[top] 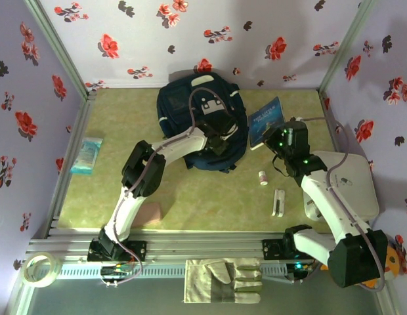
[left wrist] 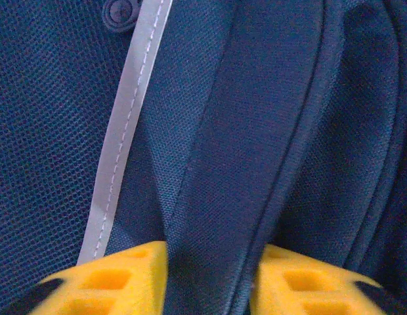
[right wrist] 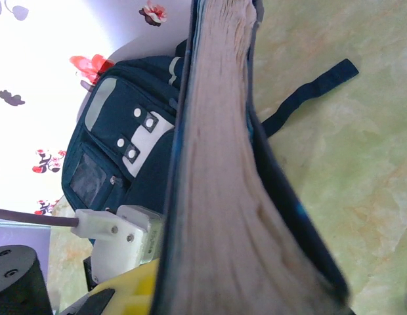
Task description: Pack books, pencil case, and school supplies into a backpack
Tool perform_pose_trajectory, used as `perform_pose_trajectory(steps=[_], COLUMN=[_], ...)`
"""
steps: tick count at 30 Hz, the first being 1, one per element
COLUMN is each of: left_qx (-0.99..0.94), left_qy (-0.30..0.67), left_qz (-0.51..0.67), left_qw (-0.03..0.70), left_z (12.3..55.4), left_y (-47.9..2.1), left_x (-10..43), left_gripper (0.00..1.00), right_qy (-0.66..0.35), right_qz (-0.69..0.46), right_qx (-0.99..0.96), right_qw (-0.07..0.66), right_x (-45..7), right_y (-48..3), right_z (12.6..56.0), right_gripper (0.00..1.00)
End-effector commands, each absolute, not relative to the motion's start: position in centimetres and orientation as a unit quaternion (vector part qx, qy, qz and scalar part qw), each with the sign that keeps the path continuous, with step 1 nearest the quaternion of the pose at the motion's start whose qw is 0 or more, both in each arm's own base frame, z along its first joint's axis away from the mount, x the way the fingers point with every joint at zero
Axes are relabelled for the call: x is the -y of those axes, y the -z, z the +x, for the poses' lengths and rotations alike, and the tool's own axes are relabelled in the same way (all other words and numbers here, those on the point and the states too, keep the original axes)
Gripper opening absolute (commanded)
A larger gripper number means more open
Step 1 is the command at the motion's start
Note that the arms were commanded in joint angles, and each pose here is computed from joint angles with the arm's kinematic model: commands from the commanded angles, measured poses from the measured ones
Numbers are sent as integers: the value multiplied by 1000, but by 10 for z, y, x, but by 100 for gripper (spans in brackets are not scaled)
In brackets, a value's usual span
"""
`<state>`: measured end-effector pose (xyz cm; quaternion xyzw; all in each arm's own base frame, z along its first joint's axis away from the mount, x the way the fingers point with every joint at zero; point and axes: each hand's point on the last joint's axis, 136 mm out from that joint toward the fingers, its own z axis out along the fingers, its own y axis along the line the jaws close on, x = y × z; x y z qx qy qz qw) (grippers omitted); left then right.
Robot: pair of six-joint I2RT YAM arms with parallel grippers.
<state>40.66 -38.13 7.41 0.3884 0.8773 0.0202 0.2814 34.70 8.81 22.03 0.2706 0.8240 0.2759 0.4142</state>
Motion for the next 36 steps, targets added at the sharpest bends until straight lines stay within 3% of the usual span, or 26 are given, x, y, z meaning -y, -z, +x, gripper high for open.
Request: perform_pose_trajectory(steps=[1, 7, 12, 25, 36], left_qx=[-870, -866, -865, -844, -810], left_qy=[-31, -17, 3, 69, 123], left_qz=[382, 373, 358, 278, 236], left_qw=[311, 331, 351, 454, 523], left_z=[413, 410, 407, 407, 410], left_y=[-99, -120, -146, -260, -327], left_x=[379, 379, 378, 355, 361], left_gripper=[27, 13, 7, 0, 0], right_qy=[-280, -280, -274, -309, -421], right_qz=[279, 289, 291, 292, 249], right_qx=[-801, -798, -800, -794, -767], right_qw=[451, 449, 448, 434, 416], right_x=[-80, -78, -76, -86, -134], right_y=[-238, -231, -227, -217, -218], right_z=[350, 351, 351, 348, 340], right_gripper=[12, 12, 12, 12, 12])
